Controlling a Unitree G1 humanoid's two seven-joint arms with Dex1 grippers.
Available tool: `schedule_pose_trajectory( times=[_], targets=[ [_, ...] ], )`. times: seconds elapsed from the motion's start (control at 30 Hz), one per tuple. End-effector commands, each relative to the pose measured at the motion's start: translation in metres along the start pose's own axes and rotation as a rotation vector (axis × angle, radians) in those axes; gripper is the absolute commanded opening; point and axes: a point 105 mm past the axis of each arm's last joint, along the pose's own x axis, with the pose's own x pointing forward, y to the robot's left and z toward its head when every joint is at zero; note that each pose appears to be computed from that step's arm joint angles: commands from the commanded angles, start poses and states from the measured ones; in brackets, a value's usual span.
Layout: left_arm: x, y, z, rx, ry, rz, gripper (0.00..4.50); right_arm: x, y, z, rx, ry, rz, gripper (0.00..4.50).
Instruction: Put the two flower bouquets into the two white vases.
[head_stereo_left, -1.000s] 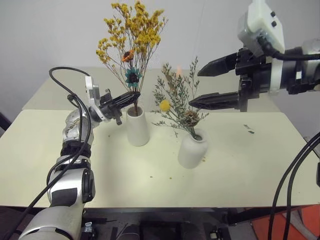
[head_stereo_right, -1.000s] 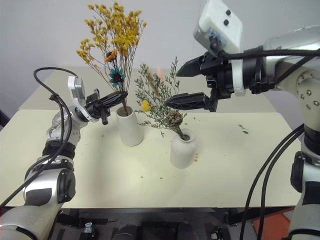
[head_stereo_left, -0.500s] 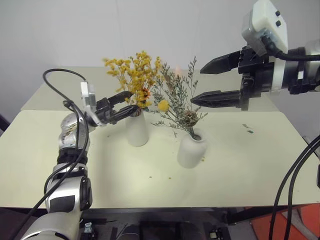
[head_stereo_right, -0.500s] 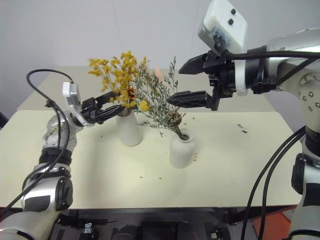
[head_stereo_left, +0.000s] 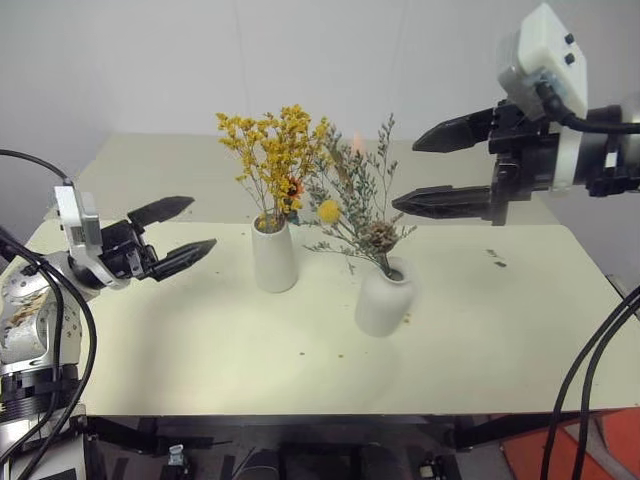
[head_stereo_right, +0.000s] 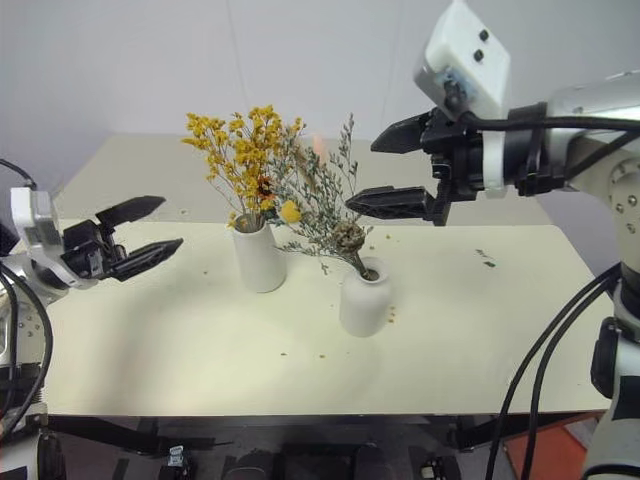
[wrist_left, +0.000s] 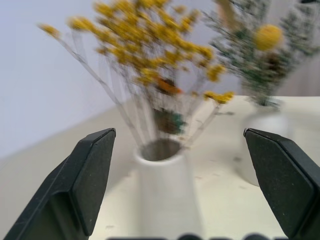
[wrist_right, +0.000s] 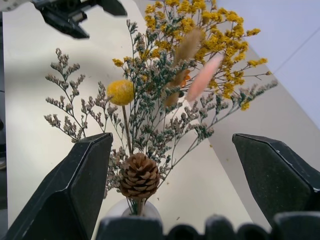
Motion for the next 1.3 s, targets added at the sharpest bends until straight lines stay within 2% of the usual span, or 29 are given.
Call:
schedule_pose_trajectory(
  times=[0.03,0.2,0.3,0.37,0.7,1.0,1.3],
  targets=[
    [0.004,-0.001,0.020,0.076,-0.003,0.004,4.47,-0.019,-0.003,0.008,-0.036,-0.037,-0.058,4.50],
    [0.000,-0.005,0.019,0.075,0.058,-0.029,4.47,-0.049,-0.008,-0.015,0.025,0.040,-0.146,4.50],
    [-0.007,-0.005,0.015,0.087,0.086,-0.018,4.47,-0.065,0.004,-0.038,0.049,0.121,-0.157,4.50],
    [-0.010,-0.004,0.015,0.090,0.087,-0.001,4.47,-0.071,0.013,-0.045,0.052,0.129,-0.156,4.50],
    [-0.018,0.002,0.025,0.176,0.109,0.027,4.47,-0.085,0.031,-0.057,0.092,0.085,-0.241,4.50],
    [-0.024,0.005,0.044,0.250,0.106,0.023,4.47,-0.082,0.031,-0.052,0.111,-0.076,-0.286,4.50],
    [-0.036,0.013,0.043,0.234,0.170,0.025,4.47,-0.083,0.038,-0.063,0.129,-0.075,-0.306,4.50]
  ],
)
